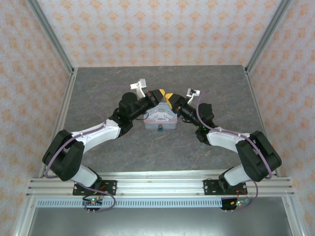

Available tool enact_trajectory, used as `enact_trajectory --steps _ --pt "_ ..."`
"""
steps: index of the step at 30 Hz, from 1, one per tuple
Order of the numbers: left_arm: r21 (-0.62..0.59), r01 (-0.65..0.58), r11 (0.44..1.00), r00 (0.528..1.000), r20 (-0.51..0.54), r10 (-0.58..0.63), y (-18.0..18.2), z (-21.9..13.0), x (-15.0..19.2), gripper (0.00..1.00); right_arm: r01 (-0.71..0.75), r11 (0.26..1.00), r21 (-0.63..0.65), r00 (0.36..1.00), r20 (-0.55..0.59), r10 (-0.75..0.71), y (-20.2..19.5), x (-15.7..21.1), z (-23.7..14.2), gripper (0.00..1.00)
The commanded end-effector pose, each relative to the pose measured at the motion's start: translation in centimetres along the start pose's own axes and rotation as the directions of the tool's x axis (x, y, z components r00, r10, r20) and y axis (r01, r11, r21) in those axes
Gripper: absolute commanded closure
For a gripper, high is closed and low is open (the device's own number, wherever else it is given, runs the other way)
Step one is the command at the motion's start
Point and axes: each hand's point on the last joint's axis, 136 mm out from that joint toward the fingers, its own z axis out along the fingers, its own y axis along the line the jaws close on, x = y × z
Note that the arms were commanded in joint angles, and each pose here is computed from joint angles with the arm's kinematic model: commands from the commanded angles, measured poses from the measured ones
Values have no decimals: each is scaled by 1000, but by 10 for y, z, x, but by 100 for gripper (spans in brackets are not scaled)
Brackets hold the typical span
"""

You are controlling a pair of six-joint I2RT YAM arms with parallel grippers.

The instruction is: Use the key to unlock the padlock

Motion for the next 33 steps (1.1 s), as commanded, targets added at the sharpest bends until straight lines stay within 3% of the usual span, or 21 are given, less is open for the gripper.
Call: enact_trajectory --steps 1,19,33 --pt "45 6 999 1000 -11 -5 -13 5 0 100 41 998 -55 999 -33 -43 13 8 -1 81" --pt "33 34 999 998 -61 -31 -9 15 7 100 68 997 -26 995 -75 -70 6 17 -8 82" --pt "58 57 997 994 -98 -51 -11 19 14 100 77 997 -9 997 -27 -77 9 -6 -21 72"
